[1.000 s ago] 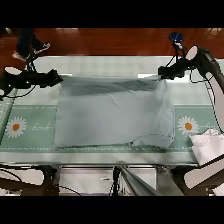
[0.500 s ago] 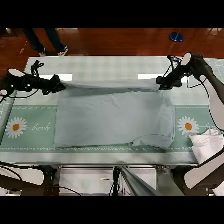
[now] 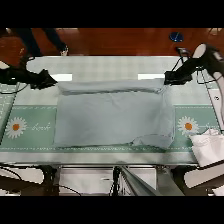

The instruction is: Fold the shirts.

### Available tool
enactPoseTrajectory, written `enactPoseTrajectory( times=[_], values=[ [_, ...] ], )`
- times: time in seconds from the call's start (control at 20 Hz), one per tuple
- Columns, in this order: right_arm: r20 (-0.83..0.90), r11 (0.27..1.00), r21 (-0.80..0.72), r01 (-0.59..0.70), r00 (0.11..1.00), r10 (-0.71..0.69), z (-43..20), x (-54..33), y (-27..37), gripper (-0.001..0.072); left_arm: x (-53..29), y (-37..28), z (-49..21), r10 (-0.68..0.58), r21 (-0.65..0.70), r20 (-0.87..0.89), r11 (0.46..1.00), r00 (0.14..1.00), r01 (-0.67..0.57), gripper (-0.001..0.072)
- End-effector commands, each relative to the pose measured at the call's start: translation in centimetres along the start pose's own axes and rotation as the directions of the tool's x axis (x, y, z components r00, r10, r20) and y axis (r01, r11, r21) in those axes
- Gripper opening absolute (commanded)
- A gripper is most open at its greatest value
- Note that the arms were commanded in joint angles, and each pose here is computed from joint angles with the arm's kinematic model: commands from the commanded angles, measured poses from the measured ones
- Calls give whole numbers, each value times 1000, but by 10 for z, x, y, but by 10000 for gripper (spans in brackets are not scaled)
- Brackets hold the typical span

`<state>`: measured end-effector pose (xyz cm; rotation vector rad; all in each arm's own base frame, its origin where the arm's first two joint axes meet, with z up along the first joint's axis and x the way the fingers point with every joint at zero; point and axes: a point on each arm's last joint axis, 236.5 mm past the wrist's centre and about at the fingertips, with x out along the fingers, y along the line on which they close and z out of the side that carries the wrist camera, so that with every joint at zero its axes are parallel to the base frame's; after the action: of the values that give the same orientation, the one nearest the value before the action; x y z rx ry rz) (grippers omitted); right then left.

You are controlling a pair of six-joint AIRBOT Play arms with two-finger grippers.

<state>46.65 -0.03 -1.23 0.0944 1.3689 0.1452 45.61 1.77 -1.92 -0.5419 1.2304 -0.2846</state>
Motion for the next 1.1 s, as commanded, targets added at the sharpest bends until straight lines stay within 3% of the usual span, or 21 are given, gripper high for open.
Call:
enactPoseTrajectory(
  times=[0.0, 0.05, 0.1, 0.15, 0.3, 0.5, 0.7, 0.85, 1.05],
  values=[
    [30, 999, -21, 46, 999, -45, -26, -80, -28, 533, -74, 49, -41, 202, 2, -137, 979, 970, -204, 349],
    [16, 998, 16, 56, 998, -57, -40, -91, -41, 595, -86, 55, -58, 221, -11, -170, 974, 960, -226, 374],
    [-14, 997, 60, 45, 999, -44, -58, -96, -51, 595, -91, 56, -75, 212, -35, -193, 974, 958, -222, 509],
    [-39, 994, 113, 11, 999, -6, -77, -95, -57, 594, -90, 53, -94, 186, -54, -214, 978, 959, -202, 546],
    [-62, 959, 238, -156, 983, 175, -131, -77, -48, 590, -70, 38, -157, 66, -45, -298, 996, 952, -83, 547],
    [35, 894, 337, -297, 952, 303, -160, -68, -31, 590, -44, 23, -211, -76, -107, -383, 994, 921, 38, 547],
    [54, 891, 340, -301, 952, 301, -171, -64, -26, 590, -37, 23, -238, -116, -155, -435, 986, 893, 53, 612],
    [46, 893, 336, -299, 952, 302, -175, -62, -25, 590, -41, 39, -259, -73, -168, -496, 986, 865, -12, 612],
    [39, 896, 331, -296, 953, 301, -179, -59, -25, 590, -35, 36, -286, -114, -222, -543, 975, 832, -11, 612]
  ],
)
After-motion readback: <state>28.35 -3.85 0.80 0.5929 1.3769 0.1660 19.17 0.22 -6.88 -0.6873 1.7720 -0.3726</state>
